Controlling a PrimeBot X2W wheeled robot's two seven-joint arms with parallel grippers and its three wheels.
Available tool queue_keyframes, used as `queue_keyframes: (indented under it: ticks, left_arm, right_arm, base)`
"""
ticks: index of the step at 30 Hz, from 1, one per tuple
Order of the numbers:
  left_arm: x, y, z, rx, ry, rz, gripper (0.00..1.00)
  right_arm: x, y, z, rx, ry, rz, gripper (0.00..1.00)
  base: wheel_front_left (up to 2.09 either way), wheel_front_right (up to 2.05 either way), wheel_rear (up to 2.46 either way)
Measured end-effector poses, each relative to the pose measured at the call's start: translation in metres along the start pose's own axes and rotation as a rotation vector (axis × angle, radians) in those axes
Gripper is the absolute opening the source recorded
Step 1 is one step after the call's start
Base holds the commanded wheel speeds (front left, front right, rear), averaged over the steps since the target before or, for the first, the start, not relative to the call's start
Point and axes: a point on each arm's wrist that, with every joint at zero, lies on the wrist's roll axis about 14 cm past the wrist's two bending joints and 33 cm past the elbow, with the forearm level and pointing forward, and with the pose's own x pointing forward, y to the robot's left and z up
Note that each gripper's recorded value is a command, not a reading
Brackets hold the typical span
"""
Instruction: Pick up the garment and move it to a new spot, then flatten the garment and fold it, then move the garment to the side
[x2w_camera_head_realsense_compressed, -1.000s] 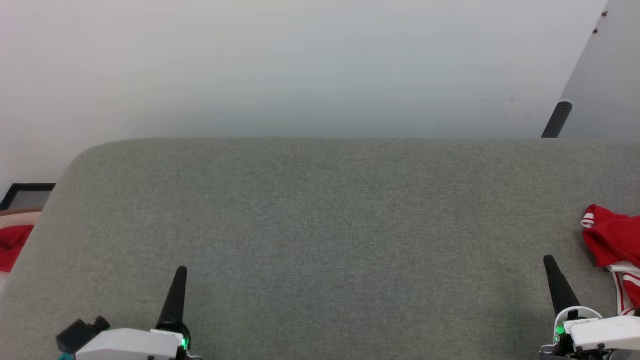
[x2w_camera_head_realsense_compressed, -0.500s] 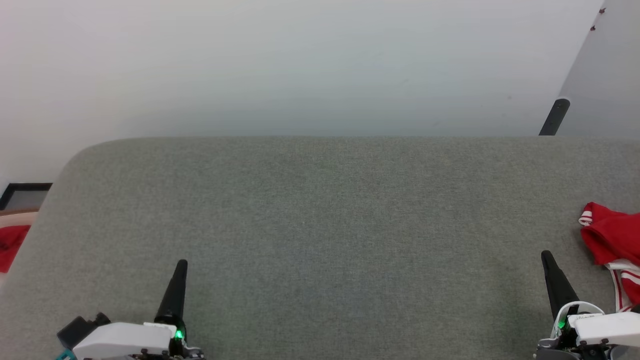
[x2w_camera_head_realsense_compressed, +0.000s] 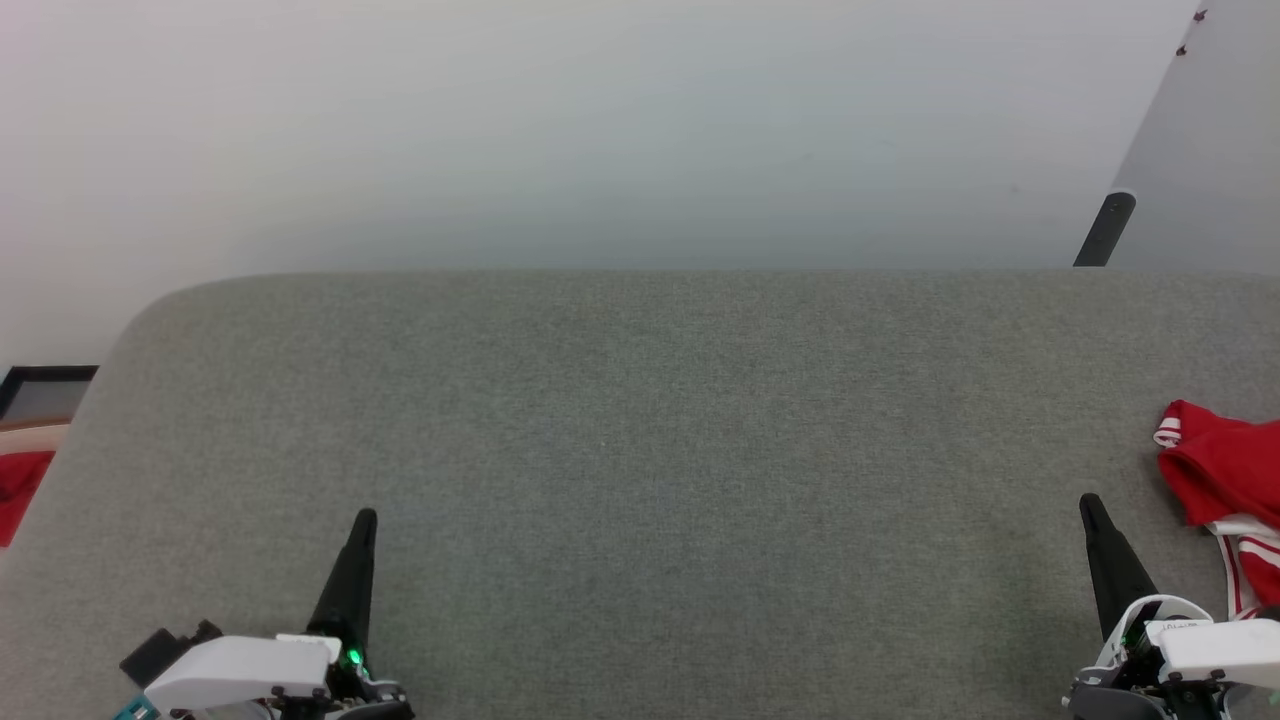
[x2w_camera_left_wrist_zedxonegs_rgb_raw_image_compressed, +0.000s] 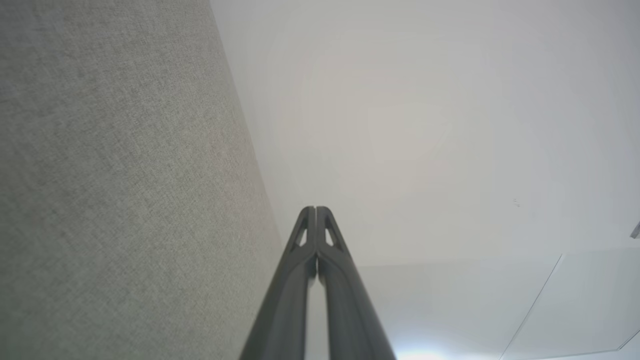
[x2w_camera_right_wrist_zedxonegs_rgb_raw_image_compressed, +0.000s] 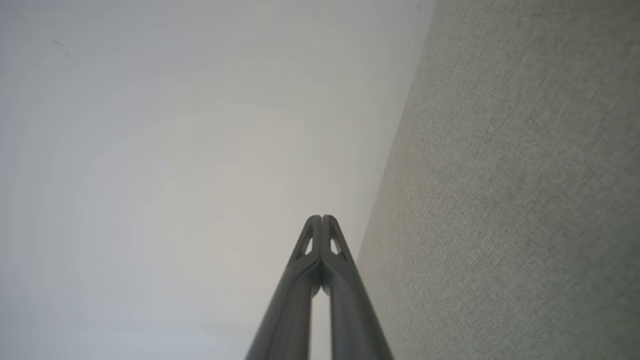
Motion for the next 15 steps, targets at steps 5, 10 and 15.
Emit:
queue_keyframes:
  ticks: [5,10,15]
  left_arm:
    - [0.0020,-0.0008,-0.0011,-0.037,0.005,-0.003,0.00]
    - [0.0046,-0.0029,-0.0019,-0.069,0.010,-0.010,0.00]
    - [0.0064,-0.0036,-0.0025,-0.103,0.013,-0.013,0.00]
  right_arm:
    - [0.0007,0.0003,0.0004,0.033,-0.002,0.002,0.00]
    - [0.0013,0.0002,0.0007,0.063,-0.004,0.003,0.00]
    - [0.0016,-0.0004,0.0012,0.094,-0.005,0.003,0.00]
  base:
    - [0.00,0.00,0.00]
    - [0.00,0.00,0.00]
    - [0.00,0.00,0.00]
